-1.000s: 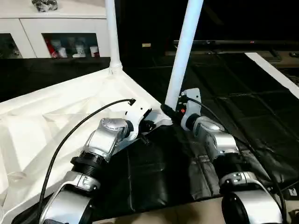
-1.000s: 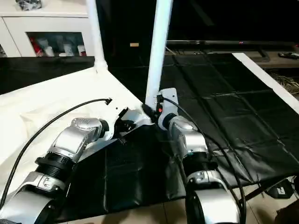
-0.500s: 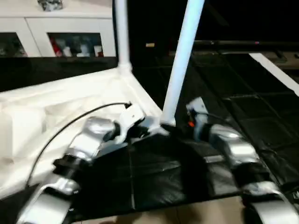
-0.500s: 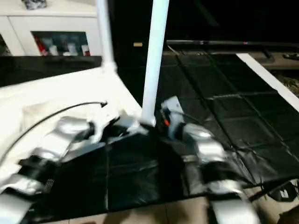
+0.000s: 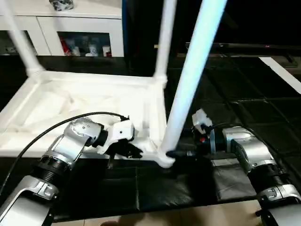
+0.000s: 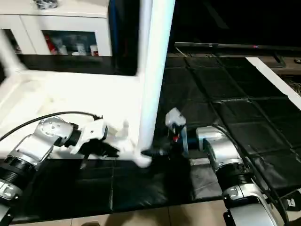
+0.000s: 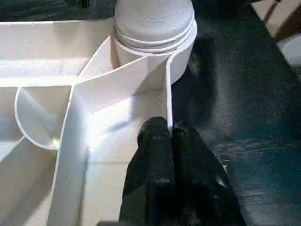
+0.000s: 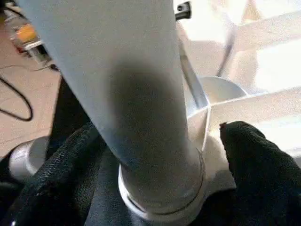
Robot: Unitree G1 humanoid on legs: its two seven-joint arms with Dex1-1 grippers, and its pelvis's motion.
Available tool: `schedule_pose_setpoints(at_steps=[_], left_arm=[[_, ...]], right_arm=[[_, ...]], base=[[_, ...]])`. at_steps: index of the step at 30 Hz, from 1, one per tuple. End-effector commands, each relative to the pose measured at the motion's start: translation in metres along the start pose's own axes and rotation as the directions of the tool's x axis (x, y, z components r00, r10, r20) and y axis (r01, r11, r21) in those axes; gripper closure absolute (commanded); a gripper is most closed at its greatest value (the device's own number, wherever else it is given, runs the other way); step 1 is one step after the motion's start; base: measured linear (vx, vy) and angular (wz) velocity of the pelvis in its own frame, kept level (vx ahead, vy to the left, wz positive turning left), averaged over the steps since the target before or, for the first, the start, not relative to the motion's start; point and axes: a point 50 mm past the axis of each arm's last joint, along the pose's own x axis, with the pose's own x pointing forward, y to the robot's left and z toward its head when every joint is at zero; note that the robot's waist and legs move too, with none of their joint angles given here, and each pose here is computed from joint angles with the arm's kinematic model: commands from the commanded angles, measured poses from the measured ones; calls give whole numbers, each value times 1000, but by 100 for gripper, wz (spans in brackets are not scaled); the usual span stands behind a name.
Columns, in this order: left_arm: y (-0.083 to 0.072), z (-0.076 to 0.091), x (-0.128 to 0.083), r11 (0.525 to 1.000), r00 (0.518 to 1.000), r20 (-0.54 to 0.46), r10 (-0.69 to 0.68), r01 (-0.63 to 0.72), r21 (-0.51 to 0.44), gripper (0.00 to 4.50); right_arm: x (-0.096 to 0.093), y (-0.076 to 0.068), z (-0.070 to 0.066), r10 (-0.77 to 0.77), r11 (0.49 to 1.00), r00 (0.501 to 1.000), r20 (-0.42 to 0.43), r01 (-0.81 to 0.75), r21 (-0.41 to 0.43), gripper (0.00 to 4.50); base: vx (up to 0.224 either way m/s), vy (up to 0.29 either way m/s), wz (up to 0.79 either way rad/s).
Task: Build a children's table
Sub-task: Rotate leg to tighten
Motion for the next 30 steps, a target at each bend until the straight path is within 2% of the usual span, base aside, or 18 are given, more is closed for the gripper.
schedule_pose_setpoints(at_steps=[1, 5, 7, 9, 15, 17, 22, 23, 26, 30], left_arm=[[-8, 0, 9, 995, 995, -29, -92, 92, 29, 450], [-10, -1, 10, 992, 993, -30, -118, 119, 40, 450], [-9, -1, 10, 992, 992, -32, -121, 122, 43, 450], [-9, -1, 10, 991, 992, -32, -121, 123, 44, 450], [-9, -1, 11, 991, 992, -29, -122, 123, 46, 450], [-9, -1, 11, 991, 992, -29, -121, 122, 46, 450], [-7, -1, 11, 996, 996, -7, -86, 86, 15, 450], [-5, 0, 12, 998, 998, 15, -55, 55, -4, 450], [8, 5, 13, 991, 990, 90, 107, -99, -90, 450], [21, 8, 17, 951, 959, 98, 264, -242, -193, 450]], right_arm=[[-1, 2, 5, 37, 999, 999, -13, -38, -15, 85], [1, 3, 5, 66, 997, 998, -18, -67, -24, 127], [1, 3, 5, 69, 997, 998, -13, -69, -18, 127], [1, 3, 5, 72, 997, 997, -11, -72, -17, 162], [3, 5, 5, 90, 996, 996, -3, -90, -9, 196], [4, 5, 5, 91, 996, 996, -3, -91, -9, 219], [6, 7, 3, 95, 996, 996, 4, -95, 4, 229], [6, 7, 2, 82, 997, 997, 12, -82, 14, 231], [11, 1, -3, -87, 994, 995, 43, 84, 68, 233], [25, -12, -2, -309, 943, 947, 85, 294, 158, 242]], base=[[0, 0, 0], [0, 0, 0], [0, 0, 0], [0, 0, 0], [0, 0, 0], [0, 0, 0], [0, 0, 0], [0, 0, 0], [0, 0, 0], [0, 0, 0]])
